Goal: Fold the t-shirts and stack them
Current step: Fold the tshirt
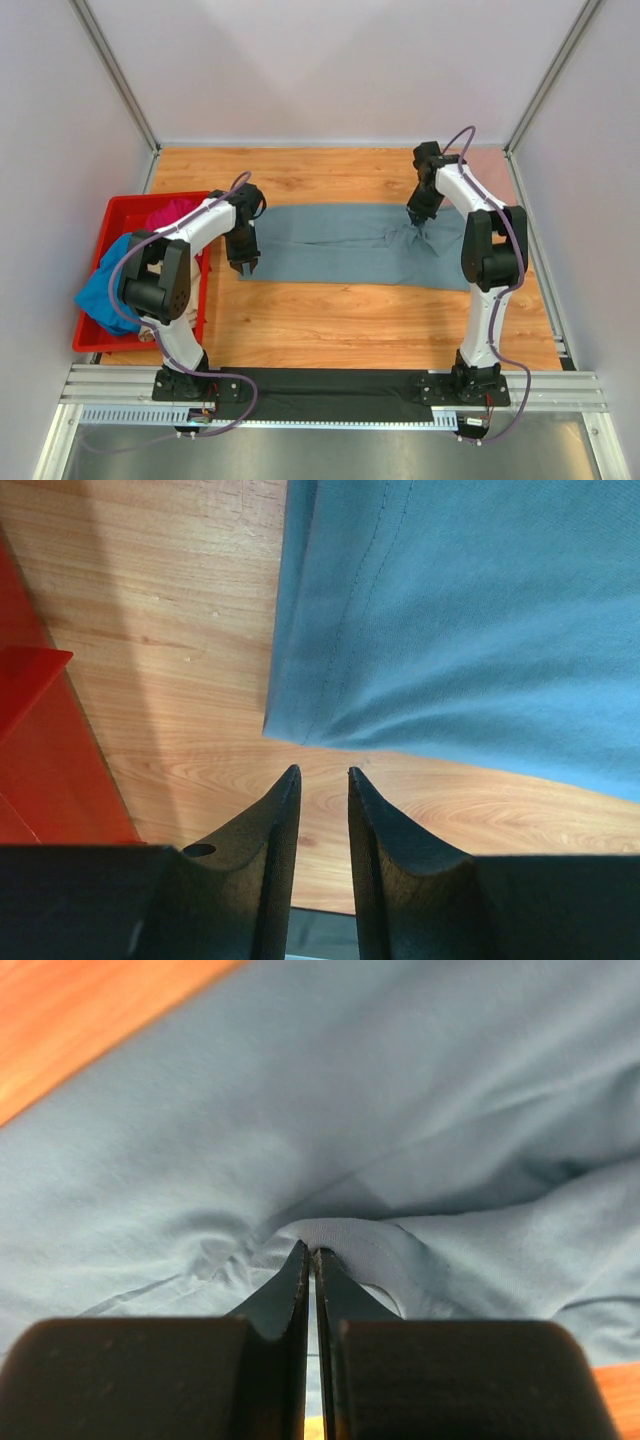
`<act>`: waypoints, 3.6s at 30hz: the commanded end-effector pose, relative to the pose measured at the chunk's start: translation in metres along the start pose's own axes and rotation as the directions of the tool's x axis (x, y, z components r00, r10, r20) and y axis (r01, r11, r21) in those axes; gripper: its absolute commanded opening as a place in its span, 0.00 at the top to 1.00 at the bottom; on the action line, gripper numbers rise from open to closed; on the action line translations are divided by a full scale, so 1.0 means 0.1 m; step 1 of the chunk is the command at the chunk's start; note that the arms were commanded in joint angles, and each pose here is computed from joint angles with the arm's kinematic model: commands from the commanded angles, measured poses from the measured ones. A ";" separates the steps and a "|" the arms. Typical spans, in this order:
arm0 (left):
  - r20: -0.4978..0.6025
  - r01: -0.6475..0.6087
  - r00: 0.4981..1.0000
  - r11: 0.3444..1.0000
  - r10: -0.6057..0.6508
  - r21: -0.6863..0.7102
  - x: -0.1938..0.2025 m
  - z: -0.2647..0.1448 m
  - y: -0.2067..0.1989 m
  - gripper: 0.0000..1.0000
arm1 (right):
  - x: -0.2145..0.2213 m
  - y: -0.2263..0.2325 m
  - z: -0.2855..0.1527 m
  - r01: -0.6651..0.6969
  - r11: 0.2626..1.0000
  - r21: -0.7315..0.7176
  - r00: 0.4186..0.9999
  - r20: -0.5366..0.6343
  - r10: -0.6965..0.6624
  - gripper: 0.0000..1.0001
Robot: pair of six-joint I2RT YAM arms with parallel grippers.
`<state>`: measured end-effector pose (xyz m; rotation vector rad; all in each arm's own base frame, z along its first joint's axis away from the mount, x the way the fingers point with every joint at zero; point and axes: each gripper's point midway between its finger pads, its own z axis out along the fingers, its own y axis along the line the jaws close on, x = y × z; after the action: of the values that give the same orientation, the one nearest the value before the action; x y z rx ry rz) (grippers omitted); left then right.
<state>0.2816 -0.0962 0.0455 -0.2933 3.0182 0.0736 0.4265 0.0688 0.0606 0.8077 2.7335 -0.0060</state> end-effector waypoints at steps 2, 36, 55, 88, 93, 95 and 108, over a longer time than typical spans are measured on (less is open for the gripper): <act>0.000 0.007 1.000 1.000 -0.007 -0.007 -0.02 -0.03 0.01 0.67 | -0.24 0.19 -0.01 0.112 0.992 -0.061 0.991 0.078 -0.107 0.99; 0.016 -0.016 1.000 0.998 0.015 0.060 -0.13 -0.04 -0.15 0.67 | -0.03 -0.42 -0.12 -0.238 0.962 -0.133 0.961 0.113 0.253 0.11; 0.032 -0.058 0.998 0.996 0.056 0.071 -0.22 -0.12 -0.19 0.67 | -1.01 -0.26 -0.37 -0.218 0.963 -0.157 0.904 0.340 0.260 0.16; 0.278 -0.240 0.958 0.740 0.075 0.629 -0.68 -1.05 -1.50 0.67 | -0.41 -0.63 0.04 -0.705 0.683 -0.193 0.682 0.084 0.727 0.53; 0.268 -0.237 0.960 0.760 0.086 0.605 -0.64 -1.00 -1.43 0.68 | -0.63 -0.62 -0.01 -0.702 0.678 -0.218 0.666 0.137 0.733 0.66; 0.260 -0.233 0.962 0.762 0.088 0.604 -0.62 -0.99 -1.42 0.68 | -0.70 -0.60 -0.01 -0.699 0.676 -0.232 0.663 0.142 0.735 0.77; 0.258 -0.243 0.960 0.775 0.107 0.583 -0.58 -0.95 -1.37 0.68 | -0.92 -0.52 -0.25 -0.482 0.851 -0.206 0.833 0.193 0.519 0.85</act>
<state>0.3559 -0.2272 0.1228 0.0234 2.7065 -0.7945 0.4559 -0.0231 0.0703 1.5615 2.1281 0.2457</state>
